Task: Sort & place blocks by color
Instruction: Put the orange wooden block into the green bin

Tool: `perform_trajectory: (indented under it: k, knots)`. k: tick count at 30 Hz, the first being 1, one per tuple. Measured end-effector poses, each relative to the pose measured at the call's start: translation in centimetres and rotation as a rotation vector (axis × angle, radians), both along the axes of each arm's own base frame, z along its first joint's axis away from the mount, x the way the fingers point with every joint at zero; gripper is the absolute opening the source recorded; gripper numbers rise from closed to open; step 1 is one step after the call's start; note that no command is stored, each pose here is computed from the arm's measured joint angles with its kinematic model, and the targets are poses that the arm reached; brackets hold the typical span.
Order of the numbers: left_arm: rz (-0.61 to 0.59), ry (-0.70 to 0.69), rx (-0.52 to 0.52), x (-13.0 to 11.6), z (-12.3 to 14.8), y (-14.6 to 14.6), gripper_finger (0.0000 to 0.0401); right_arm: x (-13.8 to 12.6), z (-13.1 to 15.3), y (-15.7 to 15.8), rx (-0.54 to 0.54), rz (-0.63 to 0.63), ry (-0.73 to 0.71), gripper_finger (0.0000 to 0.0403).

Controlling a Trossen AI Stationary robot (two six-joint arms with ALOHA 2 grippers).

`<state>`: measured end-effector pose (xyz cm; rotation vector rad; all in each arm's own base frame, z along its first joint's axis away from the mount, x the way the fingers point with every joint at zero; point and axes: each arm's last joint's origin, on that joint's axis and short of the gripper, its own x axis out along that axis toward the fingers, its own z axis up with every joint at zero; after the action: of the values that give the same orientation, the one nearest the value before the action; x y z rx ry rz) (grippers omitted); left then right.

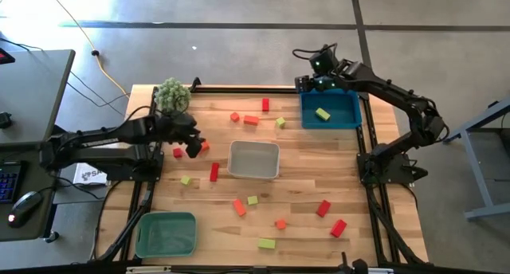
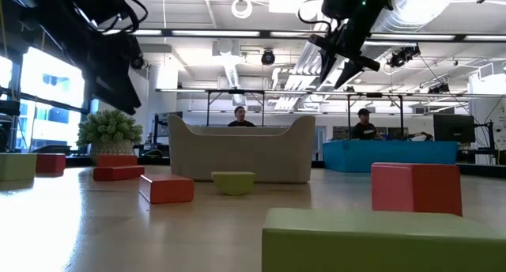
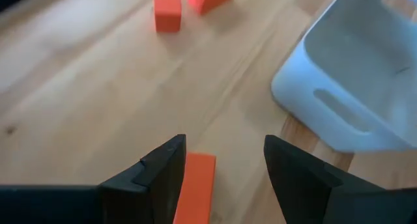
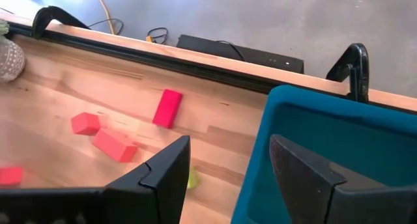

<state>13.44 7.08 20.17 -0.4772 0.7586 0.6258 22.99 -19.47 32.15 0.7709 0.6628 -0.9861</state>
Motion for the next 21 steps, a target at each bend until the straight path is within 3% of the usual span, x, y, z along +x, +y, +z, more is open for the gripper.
perform_trajectory:
  k: [12, 21]
  knots:
    - [0.007, 0.167, -0.106, 1.4, -2.7, 0.7, 0.0198, 0.1, 0.0, 0.2, 0.006, -0.001, -0.002, 0.02]
    - [0.03, 0.273, -0.121, 1.9, -4.2, 1.1, 0.0198, 0.1, 0.0, 0.2, 0.007, -0.001, -0.002, 0.02]
